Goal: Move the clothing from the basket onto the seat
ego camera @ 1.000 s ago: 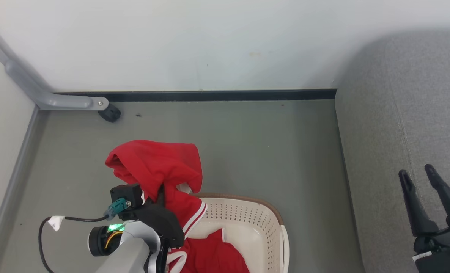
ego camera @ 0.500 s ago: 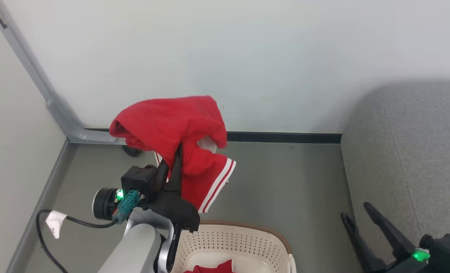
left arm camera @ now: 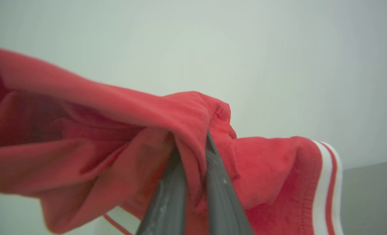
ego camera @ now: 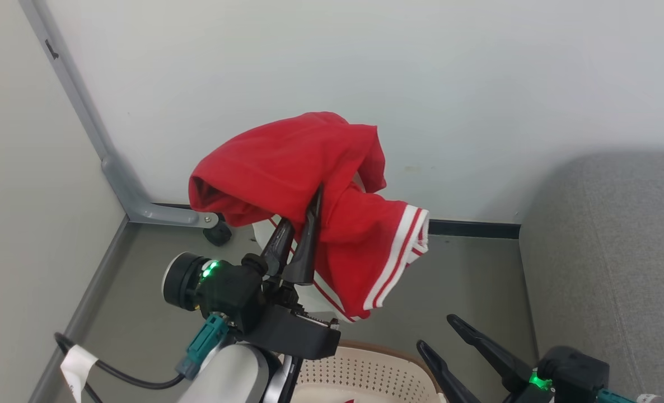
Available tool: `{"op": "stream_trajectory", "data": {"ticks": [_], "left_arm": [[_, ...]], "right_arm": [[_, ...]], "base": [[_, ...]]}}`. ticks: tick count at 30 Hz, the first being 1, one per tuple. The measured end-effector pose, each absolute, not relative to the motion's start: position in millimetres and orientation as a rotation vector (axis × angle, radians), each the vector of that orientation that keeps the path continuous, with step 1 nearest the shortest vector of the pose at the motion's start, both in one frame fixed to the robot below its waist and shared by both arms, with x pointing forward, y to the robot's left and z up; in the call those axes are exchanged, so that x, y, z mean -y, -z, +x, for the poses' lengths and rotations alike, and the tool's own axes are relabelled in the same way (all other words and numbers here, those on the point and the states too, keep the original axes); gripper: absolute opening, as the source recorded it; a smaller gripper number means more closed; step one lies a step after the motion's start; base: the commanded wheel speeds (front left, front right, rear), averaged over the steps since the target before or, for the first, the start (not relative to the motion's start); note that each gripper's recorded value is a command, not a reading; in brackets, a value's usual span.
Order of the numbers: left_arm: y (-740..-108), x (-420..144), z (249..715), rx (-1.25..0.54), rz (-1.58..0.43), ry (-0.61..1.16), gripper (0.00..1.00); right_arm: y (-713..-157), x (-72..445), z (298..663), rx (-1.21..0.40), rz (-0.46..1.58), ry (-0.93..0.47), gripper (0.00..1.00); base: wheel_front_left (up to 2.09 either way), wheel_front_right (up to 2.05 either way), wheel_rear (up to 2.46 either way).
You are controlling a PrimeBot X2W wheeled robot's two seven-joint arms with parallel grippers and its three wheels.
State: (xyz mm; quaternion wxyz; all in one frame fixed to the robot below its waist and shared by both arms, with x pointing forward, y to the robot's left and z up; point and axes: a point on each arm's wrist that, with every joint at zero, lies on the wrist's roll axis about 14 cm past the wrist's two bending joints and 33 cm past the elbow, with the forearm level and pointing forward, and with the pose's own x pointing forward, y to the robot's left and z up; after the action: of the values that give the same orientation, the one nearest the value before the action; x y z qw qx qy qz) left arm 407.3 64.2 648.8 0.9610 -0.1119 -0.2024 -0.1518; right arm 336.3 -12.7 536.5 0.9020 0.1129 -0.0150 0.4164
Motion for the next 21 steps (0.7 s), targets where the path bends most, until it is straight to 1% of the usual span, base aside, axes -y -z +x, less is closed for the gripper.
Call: {"op": "stream_trajectory", "data": {"ticks": [4,8,13,21], "left_arm": [[-664,-59,397,0.456,-0.238,0.335,0.0],[-670,-54,389,0.455,-0.239,0.358,0.0],[-666,-50,383,0.421,-0.243,0.374,0.0],[-650,-48,378,0.349,-0.252,0.377,0.0]], "right_arm": [[-548,-4,335,0.062,0.236,-0.914,1.0],[-555,-19,333,0.081,0.235,-0.958,1.0],[-564,-32,332,0.105,0.24,-0.998,1.0],[-574,-41,337,0.136,0.242,-1.021,1.0]], "base": [[0.0,0.0,0.0],[0.0,0.0,0.0],[0.0,0.0,0.0],[0.0,0.0,0.0]]}}
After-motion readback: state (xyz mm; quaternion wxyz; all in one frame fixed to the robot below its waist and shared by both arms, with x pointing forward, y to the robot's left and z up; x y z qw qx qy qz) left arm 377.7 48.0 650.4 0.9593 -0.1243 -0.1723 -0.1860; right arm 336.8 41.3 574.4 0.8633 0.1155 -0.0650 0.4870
